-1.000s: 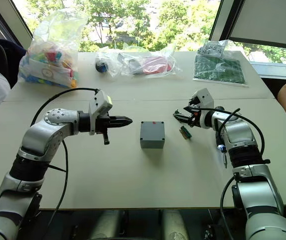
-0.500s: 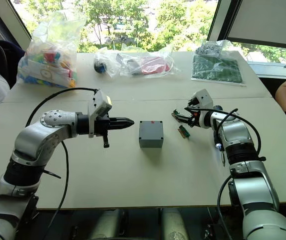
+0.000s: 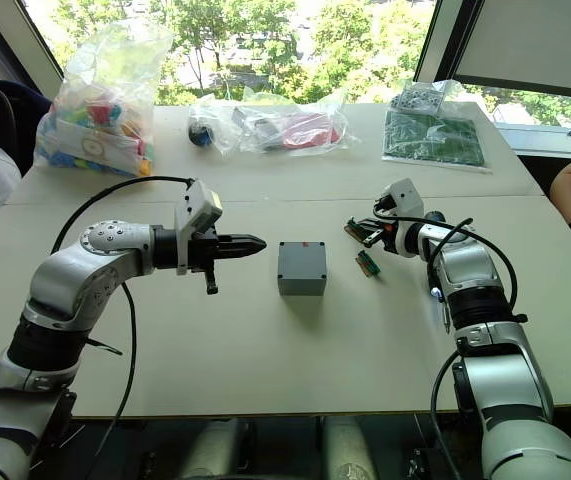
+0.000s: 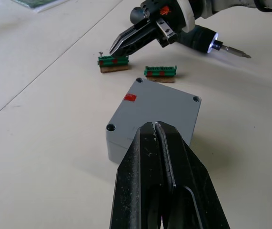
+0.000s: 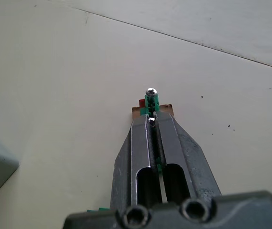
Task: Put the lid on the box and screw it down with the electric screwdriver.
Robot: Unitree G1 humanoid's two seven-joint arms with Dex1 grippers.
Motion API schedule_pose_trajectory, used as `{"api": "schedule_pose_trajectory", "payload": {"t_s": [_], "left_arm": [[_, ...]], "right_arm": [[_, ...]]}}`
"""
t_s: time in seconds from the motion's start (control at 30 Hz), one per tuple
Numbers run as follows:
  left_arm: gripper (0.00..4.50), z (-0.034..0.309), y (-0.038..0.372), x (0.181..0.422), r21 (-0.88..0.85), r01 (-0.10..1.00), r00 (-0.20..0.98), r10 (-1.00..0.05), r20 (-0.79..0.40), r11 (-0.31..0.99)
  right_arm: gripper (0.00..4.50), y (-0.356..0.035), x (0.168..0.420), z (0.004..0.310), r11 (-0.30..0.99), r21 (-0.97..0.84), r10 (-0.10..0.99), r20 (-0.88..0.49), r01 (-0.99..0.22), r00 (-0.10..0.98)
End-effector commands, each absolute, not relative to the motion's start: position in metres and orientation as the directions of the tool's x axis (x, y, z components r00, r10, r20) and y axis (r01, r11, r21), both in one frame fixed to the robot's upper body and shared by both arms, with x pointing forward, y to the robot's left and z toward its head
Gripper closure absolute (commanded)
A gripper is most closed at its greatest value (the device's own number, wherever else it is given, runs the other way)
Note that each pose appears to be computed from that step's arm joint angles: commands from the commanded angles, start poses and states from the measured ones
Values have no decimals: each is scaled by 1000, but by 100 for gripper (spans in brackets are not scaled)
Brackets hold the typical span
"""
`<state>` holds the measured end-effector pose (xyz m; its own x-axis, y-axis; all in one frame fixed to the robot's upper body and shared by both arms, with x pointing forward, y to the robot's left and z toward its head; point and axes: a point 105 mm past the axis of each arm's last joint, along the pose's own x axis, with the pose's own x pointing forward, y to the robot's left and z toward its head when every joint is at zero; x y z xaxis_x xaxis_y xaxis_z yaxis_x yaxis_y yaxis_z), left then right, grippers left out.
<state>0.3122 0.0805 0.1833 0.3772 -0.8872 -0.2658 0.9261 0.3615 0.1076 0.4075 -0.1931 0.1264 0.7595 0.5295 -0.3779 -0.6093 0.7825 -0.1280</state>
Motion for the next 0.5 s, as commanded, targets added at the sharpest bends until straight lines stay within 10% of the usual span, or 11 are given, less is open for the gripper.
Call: {"api": "schedule_pose_trajectory", "payload": {"t_s": [0.03, 0.5], "left_arm": [[450, 191, 81, 311, 139, 923, 383, -893, -238, 359], [450, 189, 89, 306, 117, 925, 379, -893, -244, 361]], "right_arm": [[447, -191, 410, 155, 786, -145, 547, -288, -601, 786], [447, -157, 375, 209, 689, -131, 698, -149, -713, 701]]}}
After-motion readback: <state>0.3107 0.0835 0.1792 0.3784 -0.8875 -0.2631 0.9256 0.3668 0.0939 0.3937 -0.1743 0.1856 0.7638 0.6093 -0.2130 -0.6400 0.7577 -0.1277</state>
